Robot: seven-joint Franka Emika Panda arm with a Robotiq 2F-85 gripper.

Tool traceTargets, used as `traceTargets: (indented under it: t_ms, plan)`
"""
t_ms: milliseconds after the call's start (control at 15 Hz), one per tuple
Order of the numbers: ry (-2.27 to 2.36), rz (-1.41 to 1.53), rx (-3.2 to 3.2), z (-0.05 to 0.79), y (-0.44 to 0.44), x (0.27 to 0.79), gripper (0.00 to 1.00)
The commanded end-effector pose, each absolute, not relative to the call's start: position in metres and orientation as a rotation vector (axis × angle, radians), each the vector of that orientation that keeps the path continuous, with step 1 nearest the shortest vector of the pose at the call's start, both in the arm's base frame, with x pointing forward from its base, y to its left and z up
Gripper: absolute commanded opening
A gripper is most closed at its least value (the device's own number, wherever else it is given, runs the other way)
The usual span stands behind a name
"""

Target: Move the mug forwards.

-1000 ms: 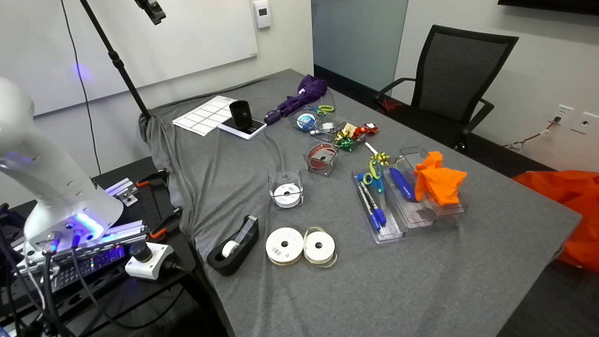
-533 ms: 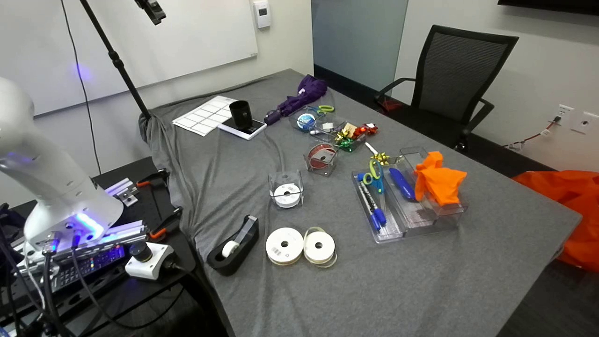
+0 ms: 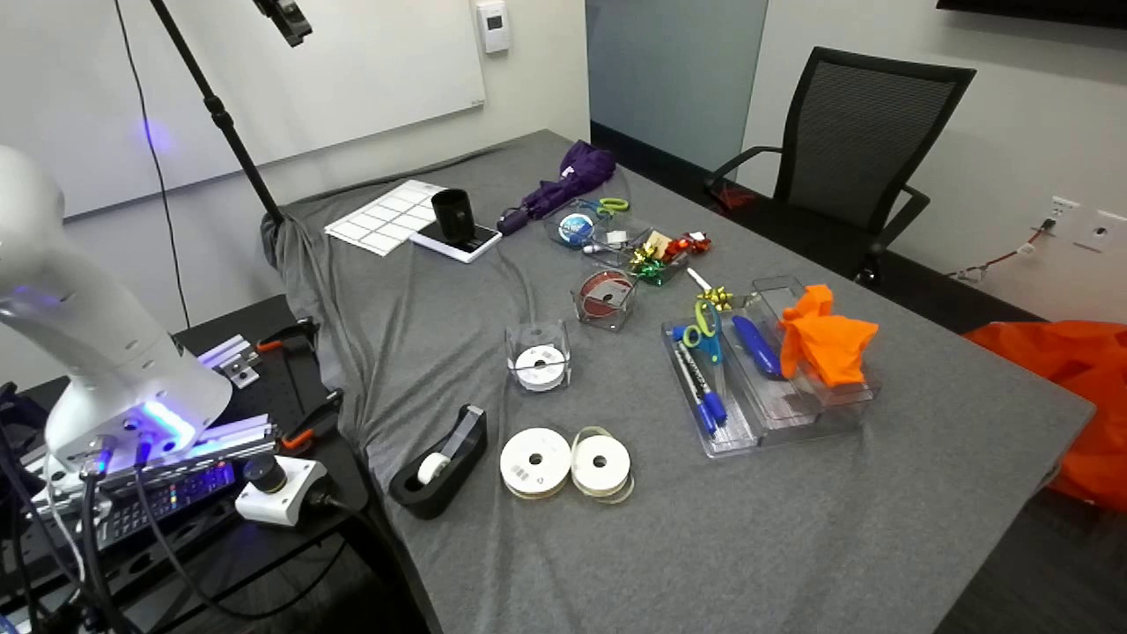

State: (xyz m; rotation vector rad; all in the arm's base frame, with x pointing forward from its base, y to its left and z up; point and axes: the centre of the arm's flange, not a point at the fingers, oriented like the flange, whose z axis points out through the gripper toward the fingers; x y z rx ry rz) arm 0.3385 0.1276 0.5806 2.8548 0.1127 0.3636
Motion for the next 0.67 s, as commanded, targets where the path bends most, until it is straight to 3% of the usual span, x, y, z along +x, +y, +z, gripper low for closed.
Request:
traceTargets:
  t_ms: [0,600]
  plan:
    - [0.113,0.364,2.855,0.5806,0.1276,0.3385,1.0]
    - [0.031,0.38,2.879,0.5767,0.1292,0.3439,1.0]
